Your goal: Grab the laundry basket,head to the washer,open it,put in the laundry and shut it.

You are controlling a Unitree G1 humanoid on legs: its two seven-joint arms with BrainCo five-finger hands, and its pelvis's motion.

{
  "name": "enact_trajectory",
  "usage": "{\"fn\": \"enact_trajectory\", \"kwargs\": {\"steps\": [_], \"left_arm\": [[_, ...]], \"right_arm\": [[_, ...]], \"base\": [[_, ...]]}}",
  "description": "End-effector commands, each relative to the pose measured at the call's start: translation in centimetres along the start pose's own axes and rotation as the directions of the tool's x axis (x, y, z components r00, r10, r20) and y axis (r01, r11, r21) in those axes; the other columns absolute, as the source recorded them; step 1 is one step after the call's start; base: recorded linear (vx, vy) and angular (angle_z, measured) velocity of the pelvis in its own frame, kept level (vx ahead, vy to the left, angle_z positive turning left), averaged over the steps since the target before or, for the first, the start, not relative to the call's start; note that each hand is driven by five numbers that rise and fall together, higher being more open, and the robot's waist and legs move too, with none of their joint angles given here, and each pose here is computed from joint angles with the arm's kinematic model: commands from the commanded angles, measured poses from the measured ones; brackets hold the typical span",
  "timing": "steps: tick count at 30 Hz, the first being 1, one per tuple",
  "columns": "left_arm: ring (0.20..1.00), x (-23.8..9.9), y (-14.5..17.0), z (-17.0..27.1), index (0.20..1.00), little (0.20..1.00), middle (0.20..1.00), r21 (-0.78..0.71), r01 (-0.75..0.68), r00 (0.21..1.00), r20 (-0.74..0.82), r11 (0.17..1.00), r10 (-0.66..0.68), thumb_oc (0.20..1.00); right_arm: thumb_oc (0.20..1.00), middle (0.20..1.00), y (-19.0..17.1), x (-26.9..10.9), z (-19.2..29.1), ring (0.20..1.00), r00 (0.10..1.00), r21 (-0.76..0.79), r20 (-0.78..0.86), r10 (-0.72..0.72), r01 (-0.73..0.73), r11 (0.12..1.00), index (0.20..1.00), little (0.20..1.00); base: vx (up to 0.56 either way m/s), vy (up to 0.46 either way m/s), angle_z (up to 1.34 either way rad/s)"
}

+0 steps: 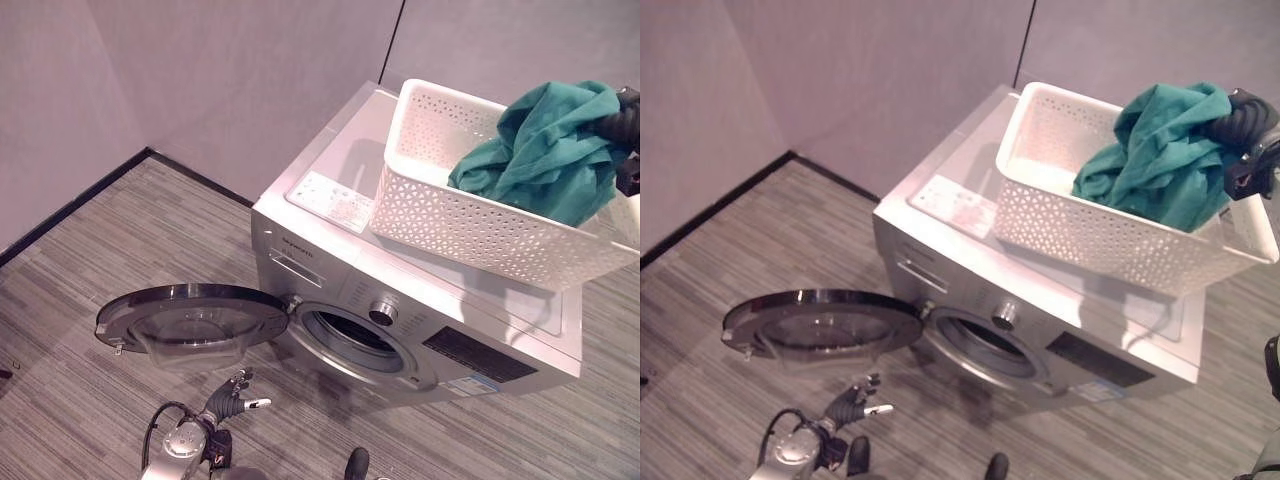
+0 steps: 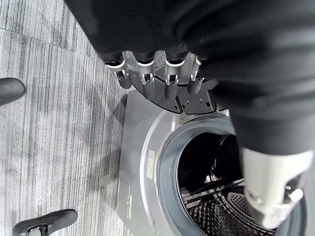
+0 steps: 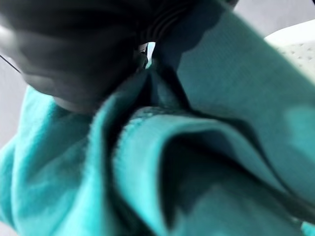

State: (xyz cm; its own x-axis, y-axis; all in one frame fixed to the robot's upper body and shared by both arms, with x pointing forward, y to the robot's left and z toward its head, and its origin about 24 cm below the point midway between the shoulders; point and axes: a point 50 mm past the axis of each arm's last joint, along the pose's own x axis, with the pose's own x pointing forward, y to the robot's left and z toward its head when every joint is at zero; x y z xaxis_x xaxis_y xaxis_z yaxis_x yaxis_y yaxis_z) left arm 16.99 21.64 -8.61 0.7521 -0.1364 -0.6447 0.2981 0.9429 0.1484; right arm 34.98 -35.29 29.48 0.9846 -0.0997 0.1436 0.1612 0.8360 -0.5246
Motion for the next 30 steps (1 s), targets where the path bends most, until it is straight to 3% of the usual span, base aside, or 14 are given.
{"fn": "enact_trajectory", "kwargs": {"steps": [1,13,16,22,25,30], "left_arm": [[1.0,0.7,0.9,2.1,1.0,1.0,1.0,0.056,-0.032,0.995,0.094,0.998,0.026,1.0],[1.0,0.8,1.6,3.1,1.0,1.0,1.0,0.079,-0.078,0.989,0.129,0.994,0.067,1.0],[1.0,0.9,2.0,3.7,1.0,1.0,1.0,0.115,-0.093,0.986,0.147,0.989,0.076,1.0],[1.0,1.1,2.6,4.7,1.0,1.0,1.0,0.146,-0.122,0.98,0.177,0.982,0.095,1.0],[1.0,1.0,3.5,5.0,1.0,1.0,1.0,0.173,-0.165,0.974,0.185,0.971,0.132,1.0],[1.0,1.2,3.6,5.0,1.0,1.0,1.0,0.169,-0.18,0.972,0.184,0.969,0.148,1.0]], "right_arm": [[0.2,0.2,-4.3,-1.1,6.3,0.2,0.904,0.206,0.305,-0.301,0.246,0.947,0.2,0.2],[0.2,0.2,-5.0,-2.1,12.7,0.2,0.72,0.314,0.492,-0.49,0.378,0.871,0.2,0.2],[0.2,0.2,-7.1,-4.0,15.6,0.2,0.597,0.356,0.551,-0.583,0.464,0.811,0.2,0.2],[0.2,0.2,-10.2,-7.0,19.2,0.2,0.458,0.339,0.598,-0.658,0.599,0.725,0.2,0.2],[0.2,0.2,-12.8,-11.2,21.9,0.2,0.271,0.324,0.66,-0.701,0.739,0.591,0.2,0.2],[0.2,0.2,-13.3,-13.2,23.1,0.2,0.185,0.321,0.702,-0.688,0.78,0.537,0.2,0.2]], "base": [[0.01,0.036,-0.12],[-0.01,0.021,-0.04],[0.0,0.052,0.01],[0.0,0.036,0.05],[0.0,0.021,0.02],[-0.01,0.028,-0.01]]}}
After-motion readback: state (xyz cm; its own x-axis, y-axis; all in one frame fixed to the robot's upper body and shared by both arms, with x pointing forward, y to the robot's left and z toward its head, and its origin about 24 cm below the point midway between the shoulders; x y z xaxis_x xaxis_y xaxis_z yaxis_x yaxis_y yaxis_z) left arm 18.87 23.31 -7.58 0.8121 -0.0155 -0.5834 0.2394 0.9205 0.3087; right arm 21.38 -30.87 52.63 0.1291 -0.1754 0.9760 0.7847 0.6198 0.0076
